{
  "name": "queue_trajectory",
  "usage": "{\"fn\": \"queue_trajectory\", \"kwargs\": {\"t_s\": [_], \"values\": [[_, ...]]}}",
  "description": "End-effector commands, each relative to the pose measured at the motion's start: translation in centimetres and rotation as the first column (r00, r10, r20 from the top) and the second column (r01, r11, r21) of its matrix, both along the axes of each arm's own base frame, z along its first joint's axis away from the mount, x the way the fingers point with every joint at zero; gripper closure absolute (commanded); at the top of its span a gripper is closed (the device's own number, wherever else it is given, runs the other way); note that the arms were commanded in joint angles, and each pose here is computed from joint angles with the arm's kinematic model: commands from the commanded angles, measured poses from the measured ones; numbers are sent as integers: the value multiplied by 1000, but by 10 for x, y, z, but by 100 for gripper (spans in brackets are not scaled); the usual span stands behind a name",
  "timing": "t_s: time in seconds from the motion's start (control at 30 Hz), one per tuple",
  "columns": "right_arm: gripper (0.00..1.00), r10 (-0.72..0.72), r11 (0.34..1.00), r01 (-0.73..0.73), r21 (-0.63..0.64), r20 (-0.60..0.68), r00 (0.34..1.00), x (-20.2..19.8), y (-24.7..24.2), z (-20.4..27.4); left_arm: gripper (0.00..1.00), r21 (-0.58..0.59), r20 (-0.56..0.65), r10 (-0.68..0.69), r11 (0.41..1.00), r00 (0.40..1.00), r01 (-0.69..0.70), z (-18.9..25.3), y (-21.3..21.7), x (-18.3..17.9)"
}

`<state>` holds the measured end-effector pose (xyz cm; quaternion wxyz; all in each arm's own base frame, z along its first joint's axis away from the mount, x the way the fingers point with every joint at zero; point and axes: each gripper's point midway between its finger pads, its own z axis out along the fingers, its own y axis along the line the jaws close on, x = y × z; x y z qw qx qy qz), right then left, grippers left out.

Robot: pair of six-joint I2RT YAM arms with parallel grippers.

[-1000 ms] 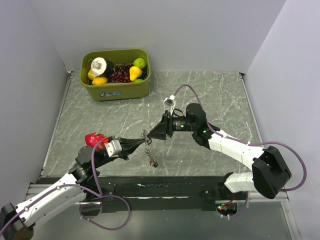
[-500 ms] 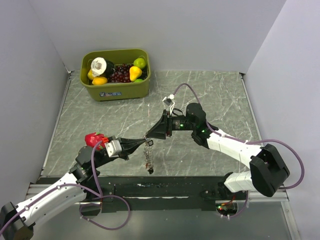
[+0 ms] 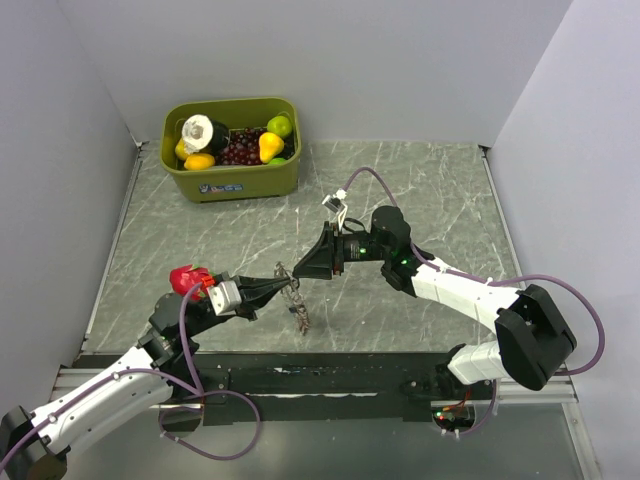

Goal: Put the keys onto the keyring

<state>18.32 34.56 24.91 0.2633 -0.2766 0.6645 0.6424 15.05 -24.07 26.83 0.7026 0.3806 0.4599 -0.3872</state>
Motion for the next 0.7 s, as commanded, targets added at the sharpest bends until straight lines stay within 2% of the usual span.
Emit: {"fn": "queue_trajectory", "kwargs": {"t_s": [0.0, 0.17, 0.37, 0.67], "values": [[56, 24, 999, -25, 38, 32, 999, -5, 0, 10, 99, -100, 92, -7, 995, 996, 16, 41, 5, -8], [57, 56, 997, -57, 58, 18, 998, -9, 2, 14, 99, -97, 90, -1, 995, 996, 10, 41, 5, -7], [58, 41, 999, -40, 15, -21, 999, -4, 5, 2, 99, -95, 95, -4, 995, 995, 13, 41, 5, -7], [52, 18, 1000, -18, 3, -46, 999, 0, 9, 0, 99, -88, 96, -22, 996, 995, 31, 42, 2, -9]]}}
